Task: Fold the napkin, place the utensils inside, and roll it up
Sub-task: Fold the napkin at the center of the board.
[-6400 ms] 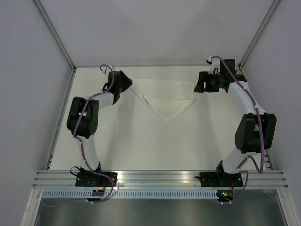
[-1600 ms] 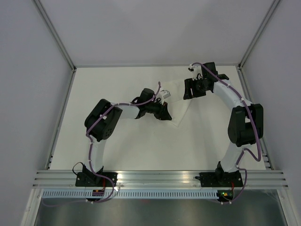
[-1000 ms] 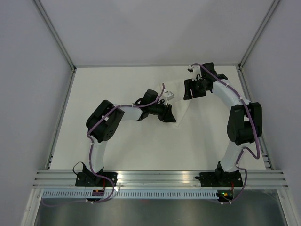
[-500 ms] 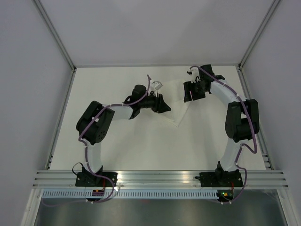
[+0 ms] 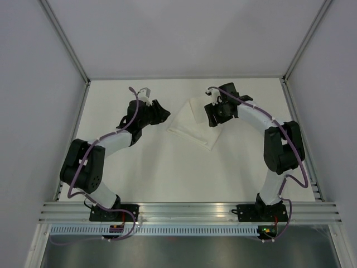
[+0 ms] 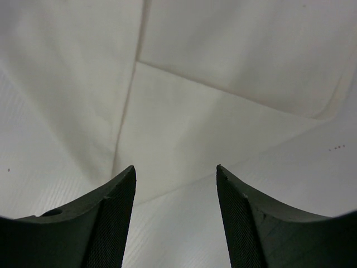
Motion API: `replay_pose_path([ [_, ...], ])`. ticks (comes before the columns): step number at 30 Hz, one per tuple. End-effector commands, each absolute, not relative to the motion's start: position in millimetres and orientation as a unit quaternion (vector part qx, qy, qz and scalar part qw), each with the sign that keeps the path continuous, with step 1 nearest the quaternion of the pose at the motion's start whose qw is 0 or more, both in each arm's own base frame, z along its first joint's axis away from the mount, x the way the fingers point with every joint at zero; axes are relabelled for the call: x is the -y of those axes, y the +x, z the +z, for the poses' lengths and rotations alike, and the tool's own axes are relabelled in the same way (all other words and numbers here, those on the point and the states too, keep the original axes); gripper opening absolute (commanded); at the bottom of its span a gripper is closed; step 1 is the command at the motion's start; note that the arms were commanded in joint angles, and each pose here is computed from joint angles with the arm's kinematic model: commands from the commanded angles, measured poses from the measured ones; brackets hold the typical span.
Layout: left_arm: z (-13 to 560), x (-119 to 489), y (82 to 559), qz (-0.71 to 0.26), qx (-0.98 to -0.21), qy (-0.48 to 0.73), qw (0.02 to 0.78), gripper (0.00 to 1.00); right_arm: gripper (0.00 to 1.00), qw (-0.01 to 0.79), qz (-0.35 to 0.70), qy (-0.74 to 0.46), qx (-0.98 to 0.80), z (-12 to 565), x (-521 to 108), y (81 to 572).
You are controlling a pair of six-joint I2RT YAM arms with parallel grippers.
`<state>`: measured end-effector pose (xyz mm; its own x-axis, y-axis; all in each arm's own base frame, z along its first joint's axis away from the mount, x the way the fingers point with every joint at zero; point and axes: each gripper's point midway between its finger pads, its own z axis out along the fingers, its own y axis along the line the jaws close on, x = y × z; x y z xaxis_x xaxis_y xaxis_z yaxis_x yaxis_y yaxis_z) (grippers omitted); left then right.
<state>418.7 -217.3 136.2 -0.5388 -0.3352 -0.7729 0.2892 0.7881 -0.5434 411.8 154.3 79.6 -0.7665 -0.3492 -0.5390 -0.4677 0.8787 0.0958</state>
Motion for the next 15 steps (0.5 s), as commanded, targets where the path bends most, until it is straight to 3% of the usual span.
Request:
replay_pose_path([
  [1,153.6,190.8,415.0,-0.290,-0.820,-0.098,0.484,0.53,0.65,0.316,0.081,-0.260,-0.909,112.7,-170.3,409.5],
  [6,142.6,175.5,427.6,-0.238,-0.848,-0.120,0.457,0.54,0.65,0.328,0.066,-0.285,-0.898,117.6,-193.3,395.7],
  [15,84.5,195.5,486.8,-0.223,-0.885,-0.106,0.395,0.46,0.59,0.319,-0.032,-0.224,-0.920,89.9,-119.2,408.8],
])
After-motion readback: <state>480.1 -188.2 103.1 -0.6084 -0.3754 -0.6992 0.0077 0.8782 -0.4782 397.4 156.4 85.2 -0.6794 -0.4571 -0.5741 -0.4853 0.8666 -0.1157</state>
